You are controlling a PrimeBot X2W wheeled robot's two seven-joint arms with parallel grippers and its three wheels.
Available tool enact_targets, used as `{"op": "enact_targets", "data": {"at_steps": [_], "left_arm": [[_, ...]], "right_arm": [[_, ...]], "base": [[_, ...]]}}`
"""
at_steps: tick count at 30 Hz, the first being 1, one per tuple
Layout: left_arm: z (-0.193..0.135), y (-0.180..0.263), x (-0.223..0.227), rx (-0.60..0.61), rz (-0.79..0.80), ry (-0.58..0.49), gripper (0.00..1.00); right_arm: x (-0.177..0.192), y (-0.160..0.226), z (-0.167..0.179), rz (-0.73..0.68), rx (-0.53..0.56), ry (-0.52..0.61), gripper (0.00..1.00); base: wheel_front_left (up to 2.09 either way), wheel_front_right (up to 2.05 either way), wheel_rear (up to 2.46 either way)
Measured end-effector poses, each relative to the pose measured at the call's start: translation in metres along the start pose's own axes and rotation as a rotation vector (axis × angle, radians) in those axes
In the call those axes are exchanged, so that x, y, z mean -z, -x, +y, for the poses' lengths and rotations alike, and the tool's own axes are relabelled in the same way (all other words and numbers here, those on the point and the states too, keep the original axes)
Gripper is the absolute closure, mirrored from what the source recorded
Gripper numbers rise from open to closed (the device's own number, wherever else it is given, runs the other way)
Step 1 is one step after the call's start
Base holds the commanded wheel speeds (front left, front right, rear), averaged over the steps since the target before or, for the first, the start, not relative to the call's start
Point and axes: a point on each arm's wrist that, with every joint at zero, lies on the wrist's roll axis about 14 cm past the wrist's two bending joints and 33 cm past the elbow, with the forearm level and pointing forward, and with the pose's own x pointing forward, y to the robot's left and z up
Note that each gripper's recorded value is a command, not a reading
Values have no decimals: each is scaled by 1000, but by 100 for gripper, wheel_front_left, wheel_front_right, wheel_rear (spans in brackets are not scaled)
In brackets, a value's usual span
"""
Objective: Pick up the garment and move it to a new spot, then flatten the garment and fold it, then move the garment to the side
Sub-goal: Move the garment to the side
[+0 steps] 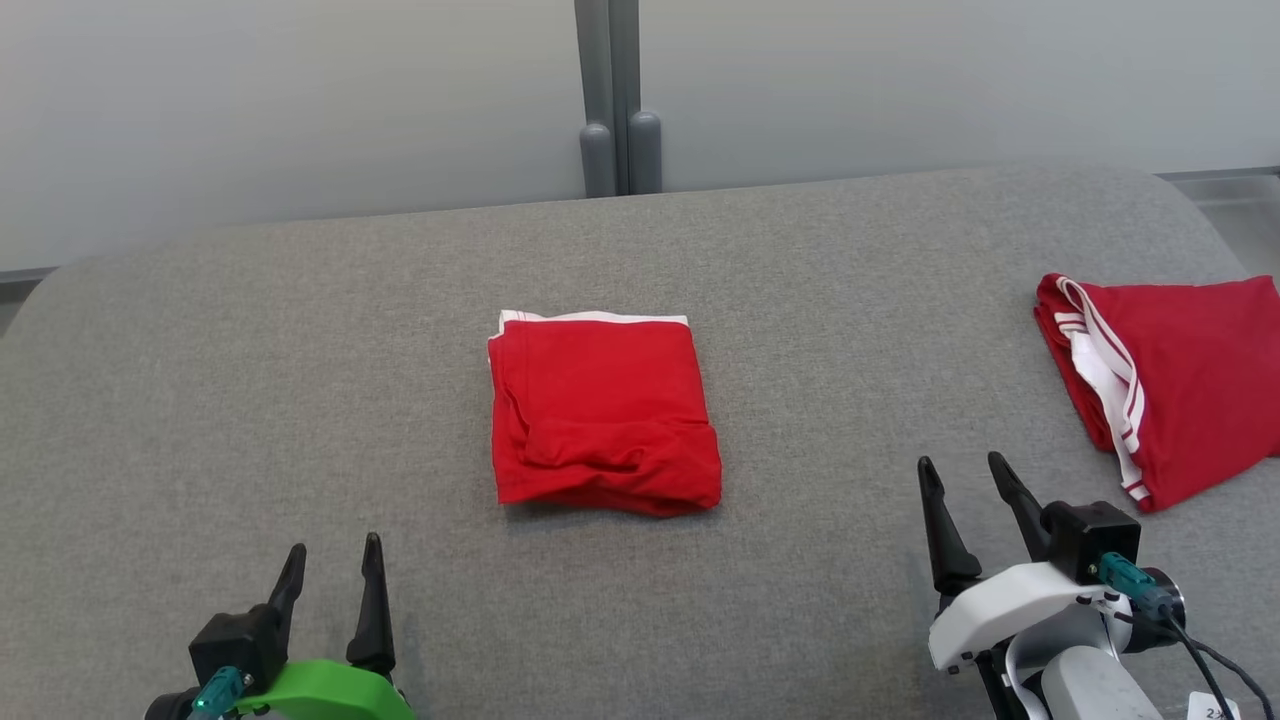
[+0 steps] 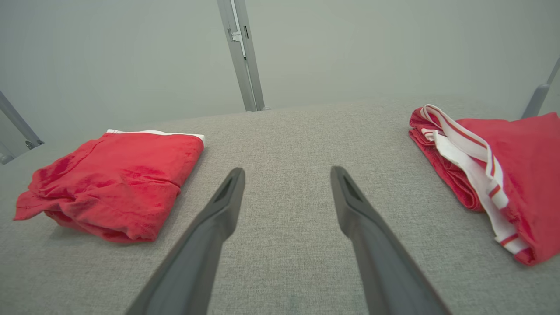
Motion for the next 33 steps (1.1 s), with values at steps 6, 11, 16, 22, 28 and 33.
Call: {"op": "enact_targets", "data": {"at_steps": [6, 11, 16, 22, 28, 33], "left_arm": [[-5, 0, 2, 15, 5, 9, 0], [-9, -7, 1, 25, 4, 13, 0], [-1, -7, 7, -3, 23, 21, 0], [19, -1, 10, -73, 36, 27, 0], [41, 10, 15, -148, 54, 25, 0], [53, 17, 17, -196, 64, 24, 0]], "right_arm": [[10, -10, 6, 29, -20, -6, 0], [18, -28, 15, 52, -48, -23, 0], [35, -55, 41, 101, -119, -56, 0], [59, -85, 81, 171, -221, -85, 0], [86, -105, 112, 252, -284, -117, 0], [109, -117, 122, 324, -286, -140, 0]], "base": [[0, 0, 0], [0, 0, 0], [0, 0, 0], [0, 0, 0], [0, 0, 0], [0, 0, 0]]}}
